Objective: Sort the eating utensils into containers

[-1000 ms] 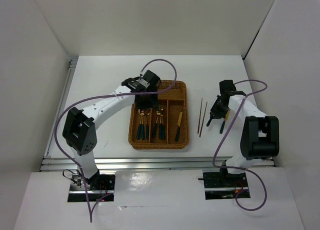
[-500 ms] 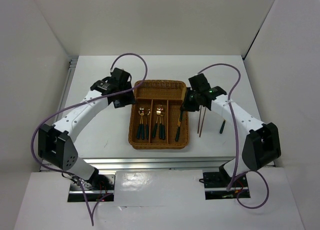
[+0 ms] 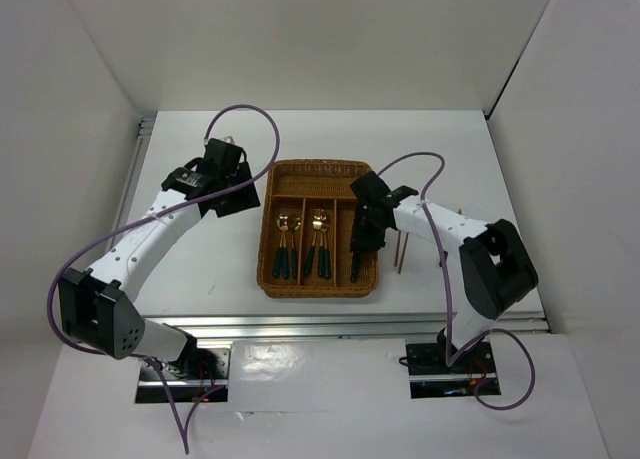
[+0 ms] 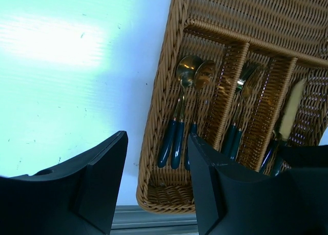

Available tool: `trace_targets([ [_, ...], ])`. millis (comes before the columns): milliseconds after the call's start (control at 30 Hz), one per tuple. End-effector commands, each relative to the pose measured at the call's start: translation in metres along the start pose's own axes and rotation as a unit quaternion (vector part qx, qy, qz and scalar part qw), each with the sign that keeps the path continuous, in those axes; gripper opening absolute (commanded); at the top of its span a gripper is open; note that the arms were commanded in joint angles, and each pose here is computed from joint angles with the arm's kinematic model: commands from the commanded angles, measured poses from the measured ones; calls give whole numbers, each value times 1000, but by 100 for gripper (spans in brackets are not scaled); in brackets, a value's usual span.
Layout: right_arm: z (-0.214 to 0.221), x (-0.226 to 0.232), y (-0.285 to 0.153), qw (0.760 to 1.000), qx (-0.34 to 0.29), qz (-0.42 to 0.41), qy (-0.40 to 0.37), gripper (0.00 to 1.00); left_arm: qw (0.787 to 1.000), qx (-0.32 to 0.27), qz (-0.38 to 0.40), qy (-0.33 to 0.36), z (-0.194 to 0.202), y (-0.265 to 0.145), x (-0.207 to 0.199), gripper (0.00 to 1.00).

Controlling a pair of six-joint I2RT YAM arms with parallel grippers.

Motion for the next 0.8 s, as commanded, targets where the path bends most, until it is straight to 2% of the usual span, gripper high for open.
trace_targets([
  [0,-13,12,0,1000,-22,-1,-1,38,1000,-20,10,10,-7,-7,1,64],
  [133,-23,26,-13,999,-44,-12,-11,52,1000,-20,7,7,-8,-6,4,64],
  [267,-48,29,-36,996,-83,-1,-17,57,1000,-20,7,7,-10,-5,3,64],
  [367,-79,15,-52,992,-123,15,5,57,1000,-24,8,6,-14,-3,1,64],
  [533,-121,-52,-66,983,-158,52,83,57,1000,-10,3,17,-12,8,1,66],
  [767,-124,-156,-57,961,-137,126,204,57,1000,-2,4,20,-18,17,2,66],
])
Point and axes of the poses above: each gripper's point midway between its finger pads, its own y axis out along the fingers, its own x axis along the line the jaws close on, z = x × y, the point moved 2 cm from there along -y, back along the fingers, and after that the axes turned 13 degrees about y, right-handed, at the moved point
